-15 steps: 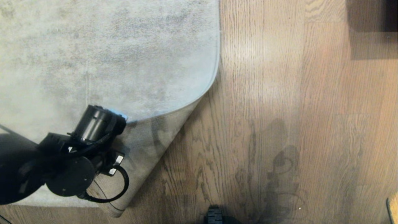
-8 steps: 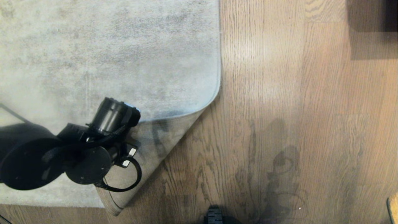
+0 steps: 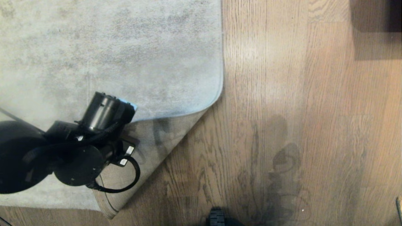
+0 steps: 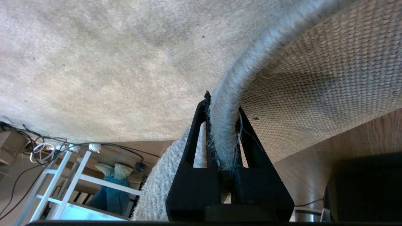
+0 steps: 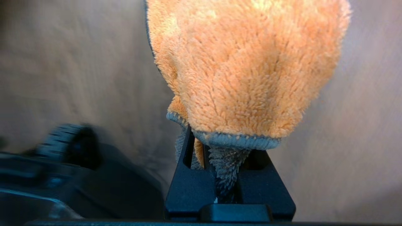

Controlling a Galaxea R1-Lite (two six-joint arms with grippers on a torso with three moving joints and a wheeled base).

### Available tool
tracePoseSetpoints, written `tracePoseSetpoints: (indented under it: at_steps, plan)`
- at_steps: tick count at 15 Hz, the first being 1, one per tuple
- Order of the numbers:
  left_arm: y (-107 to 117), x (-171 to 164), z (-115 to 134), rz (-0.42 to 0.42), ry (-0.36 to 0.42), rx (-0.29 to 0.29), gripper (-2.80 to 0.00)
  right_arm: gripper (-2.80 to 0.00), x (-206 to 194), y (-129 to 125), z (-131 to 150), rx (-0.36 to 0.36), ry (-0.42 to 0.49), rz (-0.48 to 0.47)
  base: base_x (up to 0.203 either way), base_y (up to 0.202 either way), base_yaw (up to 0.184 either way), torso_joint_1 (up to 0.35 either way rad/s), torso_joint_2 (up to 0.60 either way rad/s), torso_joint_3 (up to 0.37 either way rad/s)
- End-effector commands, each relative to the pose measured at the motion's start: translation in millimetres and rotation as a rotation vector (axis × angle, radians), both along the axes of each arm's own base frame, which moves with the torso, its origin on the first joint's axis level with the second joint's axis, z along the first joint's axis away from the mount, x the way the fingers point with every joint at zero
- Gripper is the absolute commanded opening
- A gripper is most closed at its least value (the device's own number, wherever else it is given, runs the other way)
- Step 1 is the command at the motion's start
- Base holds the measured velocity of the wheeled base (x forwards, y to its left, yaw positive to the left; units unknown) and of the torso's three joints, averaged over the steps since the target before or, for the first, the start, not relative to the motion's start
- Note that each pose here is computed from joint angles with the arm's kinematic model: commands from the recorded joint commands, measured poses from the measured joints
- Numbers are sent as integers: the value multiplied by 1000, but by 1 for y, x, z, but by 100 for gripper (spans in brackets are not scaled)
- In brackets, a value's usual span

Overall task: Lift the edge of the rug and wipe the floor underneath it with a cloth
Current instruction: Lift up the carpet

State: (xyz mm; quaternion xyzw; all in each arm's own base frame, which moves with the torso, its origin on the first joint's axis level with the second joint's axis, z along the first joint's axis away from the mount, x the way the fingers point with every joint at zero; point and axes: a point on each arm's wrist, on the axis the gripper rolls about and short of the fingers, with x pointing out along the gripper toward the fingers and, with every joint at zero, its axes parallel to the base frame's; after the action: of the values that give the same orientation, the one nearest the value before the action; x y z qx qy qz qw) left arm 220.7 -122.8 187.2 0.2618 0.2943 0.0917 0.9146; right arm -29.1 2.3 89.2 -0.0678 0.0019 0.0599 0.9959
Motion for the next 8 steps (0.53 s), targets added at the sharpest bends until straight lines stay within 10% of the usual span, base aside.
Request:
tracePoseSetpoints:
  at_steps: [1,8]
  plan:
    - [0,-2,3,0,-11,-2,-280,-280,2,1,19,1,18,52,0,0,0,0,0,0]
    - [-3,0,-1,-9,0,6,-280,-280,47,8,66,31,189,332,0,0,0,0,0,0]
